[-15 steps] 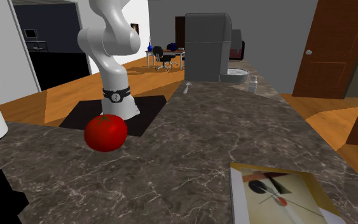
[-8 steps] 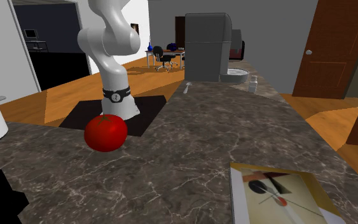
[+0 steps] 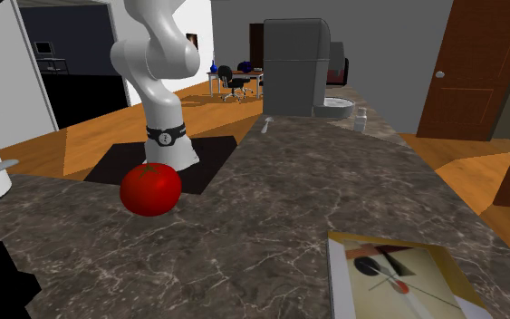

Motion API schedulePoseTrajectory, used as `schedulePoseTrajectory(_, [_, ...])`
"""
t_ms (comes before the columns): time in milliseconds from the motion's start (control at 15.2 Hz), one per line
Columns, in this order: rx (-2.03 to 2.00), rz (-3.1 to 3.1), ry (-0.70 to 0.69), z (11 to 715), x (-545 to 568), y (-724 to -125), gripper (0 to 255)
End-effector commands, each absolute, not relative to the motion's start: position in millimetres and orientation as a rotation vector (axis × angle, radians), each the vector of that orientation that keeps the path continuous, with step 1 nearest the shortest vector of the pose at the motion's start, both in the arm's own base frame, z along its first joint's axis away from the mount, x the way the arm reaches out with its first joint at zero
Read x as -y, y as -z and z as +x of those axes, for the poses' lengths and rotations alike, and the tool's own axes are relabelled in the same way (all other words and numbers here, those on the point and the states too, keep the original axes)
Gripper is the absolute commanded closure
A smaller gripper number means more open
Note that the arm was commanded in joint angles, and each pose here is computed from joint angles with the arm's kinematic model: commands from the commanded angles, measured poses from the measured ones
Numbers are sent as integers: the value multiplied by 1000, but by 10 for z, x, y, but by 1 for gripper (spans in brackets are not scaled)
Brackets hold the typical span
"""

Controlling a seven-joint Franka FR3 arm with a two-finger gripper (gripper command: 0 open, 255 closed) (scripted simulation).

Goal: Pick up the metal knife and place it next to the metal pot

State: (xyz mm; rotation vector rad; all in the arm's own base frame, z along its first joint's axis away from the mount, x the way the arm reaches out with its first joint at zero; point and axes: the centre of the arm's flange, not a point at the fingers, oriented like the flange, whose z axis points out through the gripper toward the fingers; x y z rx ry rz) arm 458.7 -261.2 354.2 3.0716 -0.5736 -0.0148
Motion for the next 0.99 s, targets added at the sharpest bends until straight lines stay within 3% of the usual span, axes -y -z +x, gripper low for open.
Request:
schedulePoseTrajectory(0, [574,3071,14,4586,2614,-3429,255])
schedulePoseTrajectory(924, [574,3071,14,4586,2614,-2690,255])
